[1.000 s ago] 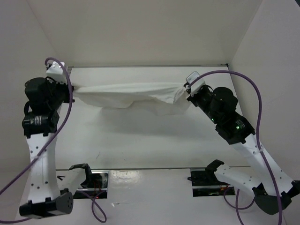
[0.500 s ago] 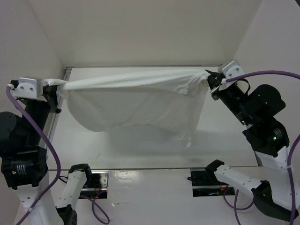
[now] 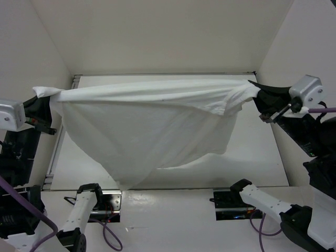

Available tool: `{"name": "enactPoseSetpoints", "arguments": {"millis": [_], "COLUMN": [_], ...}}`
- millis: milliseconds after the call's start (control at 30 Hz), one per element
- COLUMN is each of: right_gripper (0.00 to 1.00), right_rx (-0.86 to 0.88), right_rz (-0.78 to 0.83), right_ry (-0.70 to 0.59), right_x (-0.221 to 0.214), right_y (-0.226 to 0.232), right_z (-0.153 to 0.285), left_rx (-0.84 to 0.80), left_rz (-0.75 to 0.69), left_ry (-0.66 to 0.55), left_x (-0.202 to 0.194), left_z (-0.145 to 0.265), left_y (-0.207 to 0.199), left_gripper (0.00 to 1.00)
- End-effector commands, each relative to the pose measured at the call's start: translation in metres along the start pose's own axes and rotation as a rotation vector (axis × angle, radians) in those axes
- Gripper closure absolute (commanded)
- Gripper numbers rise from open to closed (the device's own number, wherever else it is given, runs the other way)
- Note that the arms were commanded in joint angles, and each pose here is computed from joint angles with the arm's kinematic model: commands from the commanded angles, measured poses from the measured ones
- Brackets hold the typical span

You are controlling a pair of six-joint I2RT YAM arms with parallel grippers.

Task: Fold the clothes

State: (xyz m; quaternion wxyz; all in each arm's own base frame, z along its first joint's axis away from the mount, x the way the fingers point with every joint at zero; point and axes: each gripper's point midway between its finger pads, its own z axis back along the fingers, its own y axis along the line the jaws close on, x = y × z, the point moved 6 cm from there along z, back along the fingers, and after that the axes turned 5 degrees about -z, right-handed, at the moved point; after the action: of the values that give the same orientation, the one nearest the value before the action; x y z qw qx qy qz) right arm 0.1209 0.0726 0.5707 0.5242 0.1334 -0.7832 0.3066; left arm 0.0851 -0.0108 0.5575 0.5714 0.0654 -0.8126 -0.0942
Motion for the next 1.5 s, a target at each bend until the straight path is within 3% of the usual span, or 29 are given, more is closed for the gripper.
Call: {"name": "enactPoseSetpoints", "arguments": {"millis": [0, 167, 400, 533, 667, 833, 867, 1133, 1300, 1467], "right_gripper": [0.98, 0.99, 1.0, 1.0, 1.0, 1.0, 1.0, 0.98, 0.97, 0.97], "right_rx": [-0.041, -0.088, -0.175, -0.219, -0.25, -0.289, -0.262, -0.219, -0.165, -0.176], "right_rz": [-0.01, -0.025, -0.008, 0.024, 0.042, -0.015, -0.055, -0.11, -0.131, -0.111], "right_ry": [-0.051, 0.035, 0.196, 0.313, 0.447, 0.615, 0.672, 0.891, 1.01, 1.05], "right_x": [0.018, -0.018, -0.093, -0.153, -0.221, -0.297, -0.325, -0.424, -0.486, -0.519], "right_y": [-0.005, -0.009, -0.012, -0.012, -0.018, -0.06, -0.062, -0.067, -0.061, -0.068], "right_z": [0.011, -0.014, -0.047, -0.068, -0.081, -0.084, -0.089, -0.105, -0.119, -0.139], "left_rx": [0.054, 0.056, 0.066, 0.039, -0.007, -0.074, -0.094, -0.142, -0.141, -0.127], "left_rz": [0.003, -0.004, -0.019, -0.009, 0.039, 0.061, 0.068, 0.118, 0.145, 0.129], "left_ry": [0.001, 0.047, 0.227, 0.351, 0.541, 0.721, 0.755, 0.998, 1.082, 1.107], "left_x": [0.003, -0.023, -0.107, -0.158, -0.234, -0.309, -0.321, -0.422, -0.464, -0.485], "left_z": [-0.011, -0.032, -0.078, -0.107, -0.14, -0.169, -0.171, -0.186, -0.199, -0.221], "left_y": [0.009, 0.013, 0.021, 0.023, 0.02, 0.002, -0.004, -0.026, -0.031, -0.031], "left_gripper": [0.92, 0.91, 0.89, 0.89, 0.91, 0.92, 0.92, 0.92, 0.95, 0.98]}}
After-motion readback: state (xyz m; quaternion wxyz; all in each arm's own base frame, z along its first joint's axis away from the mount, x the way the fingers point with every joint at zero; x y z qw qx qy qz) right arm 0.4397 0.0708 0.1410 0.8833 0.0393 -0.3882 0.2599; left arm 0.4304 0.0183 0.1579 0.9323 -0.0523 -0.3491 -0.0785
